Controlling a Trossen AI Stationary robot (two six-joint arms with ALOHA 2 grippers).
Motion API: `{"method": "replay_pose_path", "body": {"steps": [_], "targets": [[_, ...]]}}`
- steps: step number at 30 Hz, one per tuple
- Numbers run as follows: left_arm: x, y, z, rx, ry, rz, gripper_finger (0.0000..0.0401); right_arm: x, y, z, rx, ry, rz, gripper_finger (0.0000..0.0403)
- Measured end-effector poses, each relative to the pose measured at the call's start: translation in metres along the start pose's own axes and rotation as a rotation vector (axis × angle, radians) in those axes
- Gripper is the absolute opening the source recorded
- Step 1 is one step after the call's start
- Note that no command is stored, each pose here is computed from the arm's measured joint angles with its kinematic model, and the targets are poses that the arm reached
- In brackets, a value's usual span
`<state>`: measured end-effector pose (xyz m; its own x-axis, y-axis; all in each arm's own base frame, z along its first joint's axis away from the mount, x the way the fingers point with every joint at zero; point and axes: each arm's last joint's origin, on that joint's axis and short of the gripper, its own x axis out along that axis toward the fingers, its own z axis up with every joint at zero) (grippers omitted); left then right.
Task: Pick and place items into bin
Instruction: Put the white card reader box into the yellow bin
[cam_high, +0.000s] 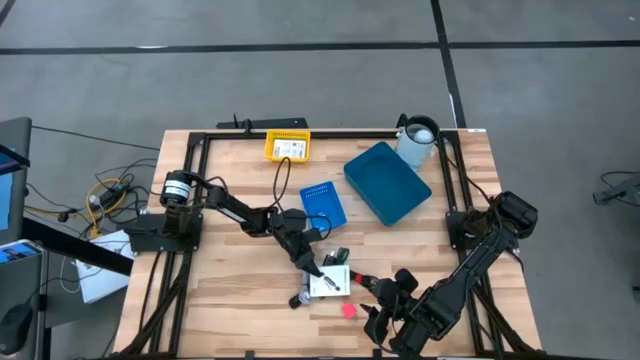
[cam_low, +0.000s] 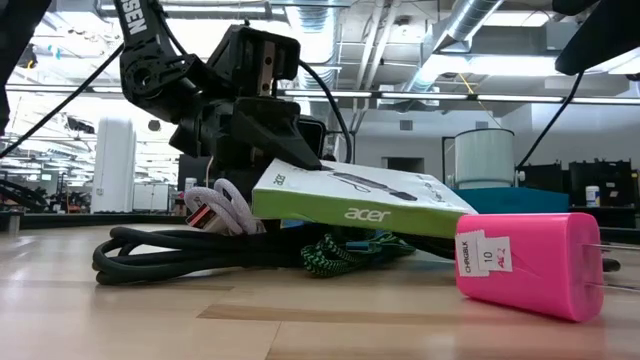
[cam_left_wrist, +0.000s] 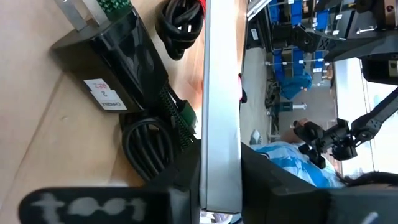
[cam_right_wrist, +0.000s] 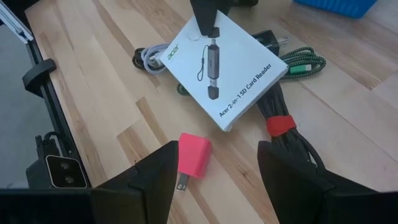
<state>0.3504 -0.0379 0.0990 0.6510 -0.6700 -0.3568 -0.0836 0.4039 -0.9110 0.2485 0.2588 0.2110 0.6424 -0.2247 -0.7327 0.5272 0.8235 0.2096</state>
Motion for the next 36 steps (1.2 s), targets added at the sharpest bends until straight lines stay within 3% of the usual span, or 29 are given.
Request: {"method": "replay_pose_path", "body": {"steps": [6, 23, 28, 36], "targets": [[-0.006, -0.009, 0.002, 0.036, -0.015, -0.012, 0.0058, 0.000, 0.000, 0.000, 0.000, -0.002, 0.000, 0.0214], [-0.053, -0.071, 0.010, 0.258, -0.137, -0.006, 0.0058, 0.000, 0.000, 0.001, 0.001, -0.029, -0.006, 0.0214], [-0.089, -0.090, 0.014, 0.351, -0.244, 0.090, 0.0058, 0.000, 0.000, 0.002, 0.001, -0.053, -0.011, 0.0213], [-0.174, -0.117, 0.013, 0.519, -0.515, 0.355, 0.0058, 0.003, -0.001, 0.006, -0.017, -0.078, -0.024, 0.0195]]}}
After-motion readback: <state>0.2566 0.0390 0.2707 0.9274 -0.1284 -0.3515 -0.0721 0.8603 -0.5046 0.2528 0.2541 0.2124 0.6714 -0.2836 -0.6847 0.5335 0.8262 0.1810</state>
